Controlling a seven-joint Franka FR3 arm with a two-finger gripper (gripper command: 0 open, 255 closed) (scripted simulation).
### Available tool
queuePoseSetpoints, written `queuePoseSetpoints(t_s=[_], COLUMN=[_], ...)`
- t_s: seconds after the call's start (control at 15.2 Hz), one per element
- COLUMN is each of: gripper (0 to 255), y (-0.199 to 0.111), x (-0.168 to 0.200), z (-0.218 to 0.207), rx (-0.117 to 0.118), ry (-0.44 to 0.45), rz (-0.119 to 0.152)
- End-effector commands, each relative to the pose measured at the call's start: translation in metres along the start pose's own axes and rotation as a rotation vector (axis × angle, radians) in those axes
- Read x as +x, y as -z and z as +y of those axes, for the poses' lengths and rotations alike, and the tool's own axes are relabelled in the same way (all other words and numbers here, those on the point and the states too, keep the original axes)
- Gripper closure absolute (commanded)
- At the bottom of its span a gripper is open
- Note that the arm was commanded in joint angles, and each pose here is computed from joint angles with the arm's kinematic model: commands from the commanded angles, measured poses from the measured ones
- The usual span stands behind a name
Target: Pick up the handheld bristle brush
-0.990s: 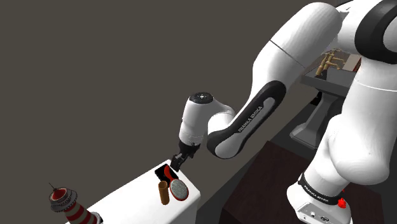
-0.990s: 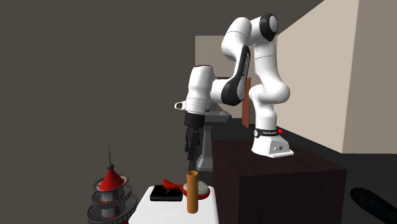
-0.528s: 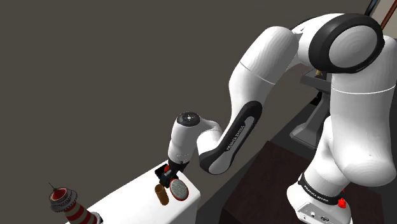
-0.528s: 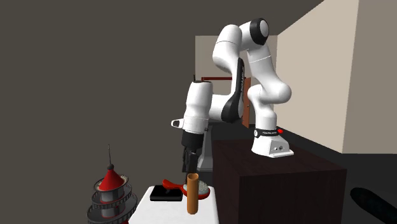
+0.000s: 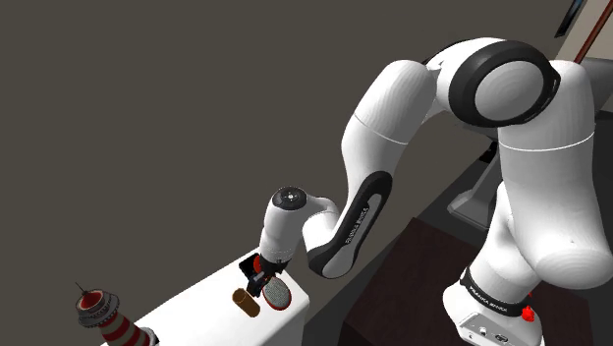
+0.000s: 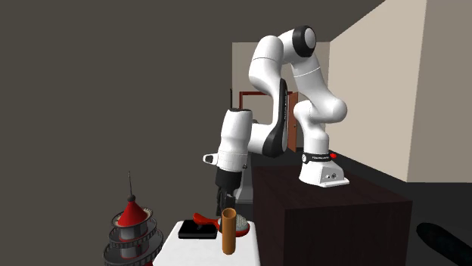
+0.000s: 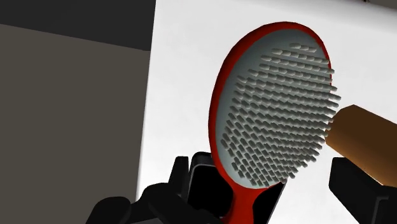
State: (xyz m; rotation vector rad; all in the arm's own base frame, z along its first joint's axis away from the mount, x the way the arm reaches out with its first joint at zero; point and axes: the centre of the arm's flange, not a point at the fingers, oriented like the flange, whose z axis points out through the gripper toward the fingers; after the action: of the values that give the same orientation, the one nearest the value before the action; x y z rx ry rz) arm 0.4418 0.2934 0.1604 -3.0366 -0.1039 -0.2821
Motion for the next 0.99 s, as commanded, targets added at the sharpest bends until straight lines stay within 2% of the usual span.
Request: queuePoseSetpoints(t_s=[0.0, 0.59, 0.92], gripper=[255, 255, 255], y=[-0.001, -0.001, 0.025], x=[0.0, 0.0, 0.005], z=[0.0, 0.0, -0.002], rx=[0.0, 0.0, 0.0], ry=[0.0, 0.0, 0.0], rz=[0.0, 0.0, 0.0])
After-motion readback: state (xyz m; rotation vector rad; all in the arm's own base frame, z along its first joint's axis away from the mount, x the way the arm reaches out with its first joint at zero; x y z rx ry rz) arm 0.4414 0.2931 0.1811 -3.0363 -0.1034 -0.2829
